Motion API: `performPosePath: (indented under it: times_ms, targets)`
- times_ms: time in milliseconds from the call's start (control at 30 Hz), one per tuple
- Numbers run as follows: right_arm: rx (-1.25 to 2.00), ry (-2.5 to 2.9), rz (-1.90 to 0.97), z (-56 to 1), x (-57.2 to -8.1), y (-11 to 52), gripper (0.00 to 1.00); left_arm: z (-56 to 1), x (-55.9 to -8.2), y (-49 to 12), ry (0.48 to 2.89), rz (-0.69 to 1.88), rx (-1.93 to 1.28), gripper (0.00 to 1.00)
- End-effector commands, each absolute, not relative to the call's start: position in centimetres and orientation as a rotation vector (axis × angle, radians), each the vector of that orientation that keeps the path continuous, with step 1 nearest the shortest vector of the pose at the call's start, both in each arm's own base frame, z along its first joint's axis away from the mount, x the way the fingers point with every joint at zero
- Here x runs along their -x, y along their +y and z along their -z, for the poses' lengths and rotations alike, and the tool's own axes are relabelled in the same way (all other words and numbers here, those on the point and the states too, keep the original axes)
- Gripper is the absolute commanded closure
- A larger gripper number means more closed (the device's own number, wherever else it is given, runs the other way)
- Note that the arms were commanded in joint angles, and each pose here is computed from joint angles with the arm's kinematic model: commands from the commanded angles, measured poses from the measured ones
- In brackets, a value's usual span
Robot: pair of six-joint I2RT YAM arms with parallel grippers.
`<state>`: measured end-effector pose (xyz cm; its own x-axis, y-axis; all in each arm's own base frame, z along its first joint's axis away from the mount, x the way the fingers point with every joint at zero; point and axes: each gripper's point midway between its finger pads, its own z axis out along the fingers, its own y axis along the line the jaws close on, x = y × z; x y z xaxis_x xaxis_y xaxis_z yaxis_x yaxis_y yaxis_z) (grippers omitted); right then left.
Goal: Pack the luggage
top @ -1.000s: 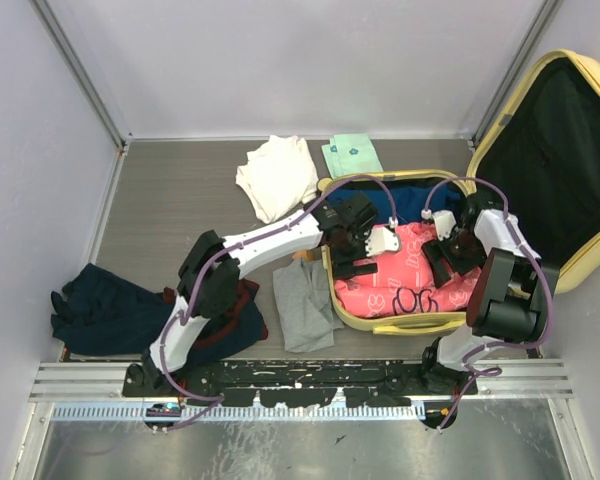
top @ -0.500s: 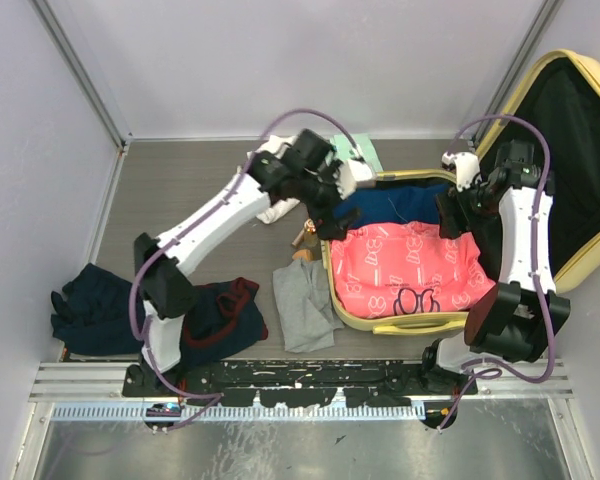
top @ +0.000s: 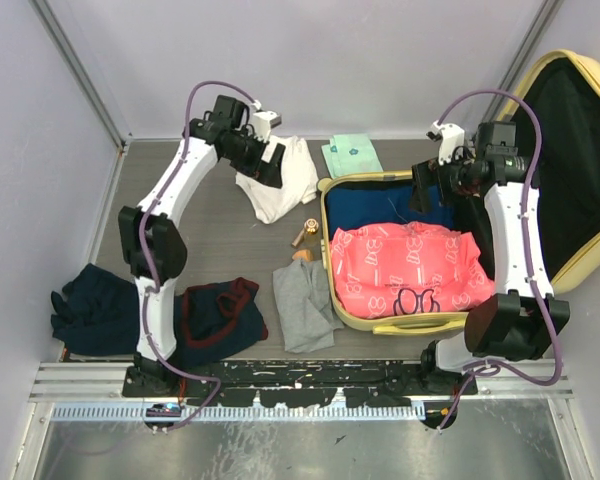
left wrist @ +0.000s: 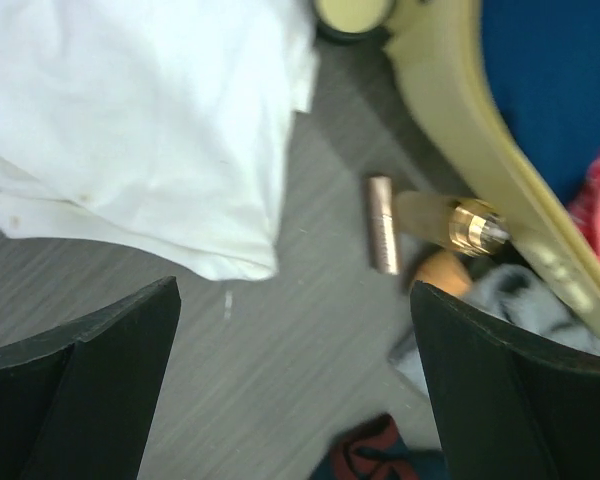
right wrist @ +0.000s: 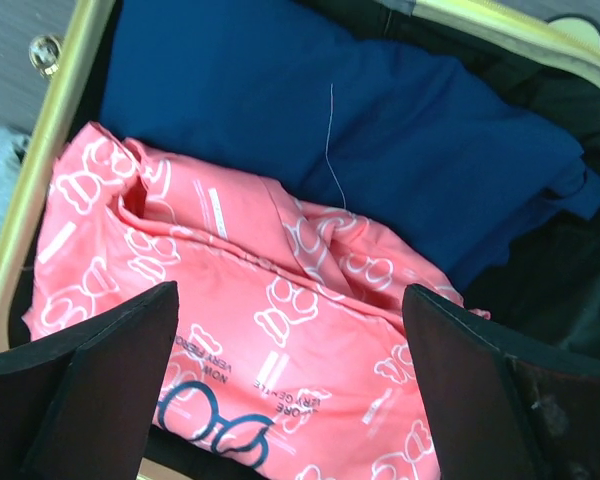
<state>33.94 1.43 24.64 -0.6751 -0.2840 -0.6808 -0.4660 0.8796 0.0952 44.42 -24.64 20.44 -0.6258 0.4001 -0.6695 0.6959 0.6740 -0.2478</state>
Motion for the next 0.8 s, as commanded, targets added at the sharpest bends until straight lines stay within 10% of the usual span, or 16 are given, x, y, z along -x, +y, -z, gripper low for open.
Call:
performPosePath:
  times_ms: [0, 367, 767]
  targets:
    - [0.449, 2.163, -0.354, -30.0, -35.6, 2.6, 0.02, -17.3, -48.1, -23.2, 2.373, 0.596, -0.770, 0.00]
    - [0.256, 2.070, -0.407, -32.7, -36.7, 3.1, 0.00, -8.3, -54.6, -22.7, 2.434, 0.414, -0.721, 0.02]
    - [0.334, 2.058, -0.527, -32.2, -35.9, 7.3, 0.00, -3.2, -45.9, -15.3, 2.644, 0.220, -0.990, 0.35]
